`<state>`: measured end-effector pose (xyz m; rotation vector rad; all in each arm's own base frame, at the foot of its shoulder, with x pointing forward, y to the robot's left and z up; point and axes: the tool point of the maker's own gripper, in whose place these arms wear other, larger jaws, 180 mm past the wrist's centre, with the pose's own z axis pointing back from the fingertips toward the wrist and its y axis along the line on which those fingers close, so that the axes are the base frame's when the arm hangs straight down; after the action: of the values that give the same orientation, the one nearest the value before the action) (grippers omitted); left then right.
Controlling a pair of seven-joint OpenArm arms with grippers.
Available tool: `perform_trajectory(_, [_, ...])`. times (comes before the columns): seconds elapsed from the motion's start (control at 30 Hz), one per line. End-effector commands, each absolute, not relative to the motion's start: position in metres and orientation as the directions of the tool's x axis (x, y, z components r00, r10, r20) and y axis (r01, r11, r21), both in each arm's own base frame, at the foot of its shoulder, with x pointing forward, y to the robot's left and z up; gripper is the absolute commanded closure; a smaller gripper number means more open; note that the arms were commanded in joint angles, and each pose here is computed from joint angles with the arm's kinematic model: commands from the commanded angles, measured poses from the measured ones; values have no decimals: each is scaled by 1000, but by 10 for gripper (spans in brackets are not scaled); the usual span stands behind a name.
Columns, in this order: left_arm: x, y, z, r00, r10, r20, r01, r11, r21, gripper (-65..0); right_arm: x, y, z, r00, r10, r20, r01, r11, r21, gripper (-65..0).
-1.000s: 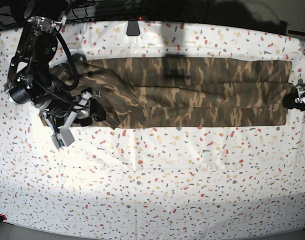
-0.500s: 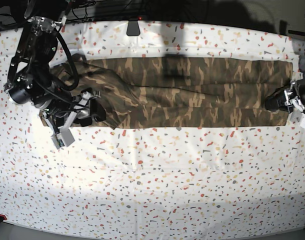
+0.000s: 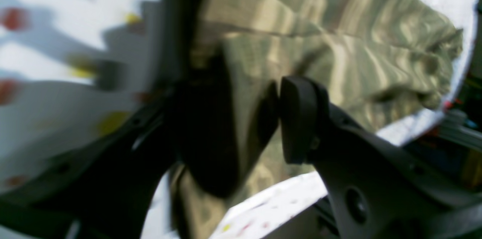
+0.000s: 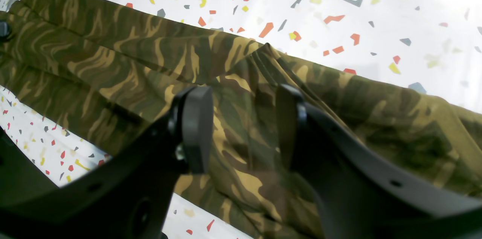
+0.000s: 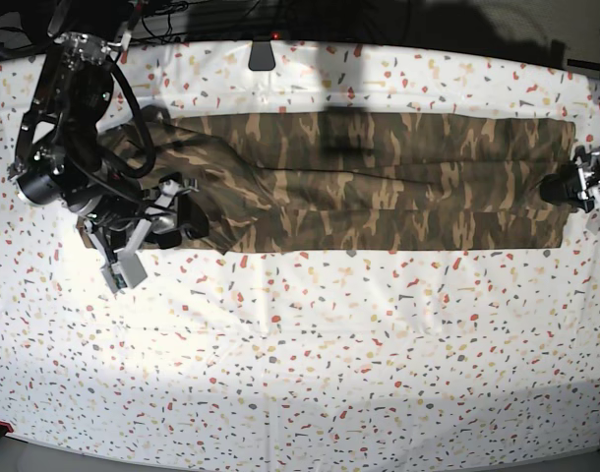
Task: Fold the T-shirt properly
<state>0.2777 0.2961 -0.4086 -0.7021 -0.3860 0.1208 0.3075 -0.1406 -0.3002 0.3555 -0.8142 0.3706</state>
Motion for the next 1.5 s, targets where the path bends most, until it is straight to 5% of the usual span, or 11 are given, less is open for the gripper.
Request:
perform_trajectory(0.0, [289, 305, -392, 905, 244, 349, 45, 760, -648, -315, 315, -139, -285, 583, 181, 792, -469, 871, 146, -276])
perform_trajectory(0.37, [290, 301, -393, 904, 247, 349, 47, 755, -654, -294, 314, -139, -286, 586, 183, 789, -469, 871, 146, -276])
perform_trajectory(0.5, [293, 316, -386, 891, 258, 374, 42, 774, -632, -183, 314, -139, -286, 586, 183, 790, -469, 871, 146, -276])
perform_trajectory(0.63, [300, 317, -380, 868, 291, 402, 44, 762, -647, 0, 314, -139, -286, 586, 183, 790, -469, 871, 146, -276])
perform_trajectory(1.17, [286, 289, -380, 910, 260, 322, 63, 682, -729, 0, 317, -138, -282, 568, 172, 805, -469, 871, 146, -276])
perform_trajectory(1.47, [302, 243, -366, 897, 185, 402, 201, 639, -742, 0, 325, -136, -270, 512, 134, 848, -469, 871, 146, -276])
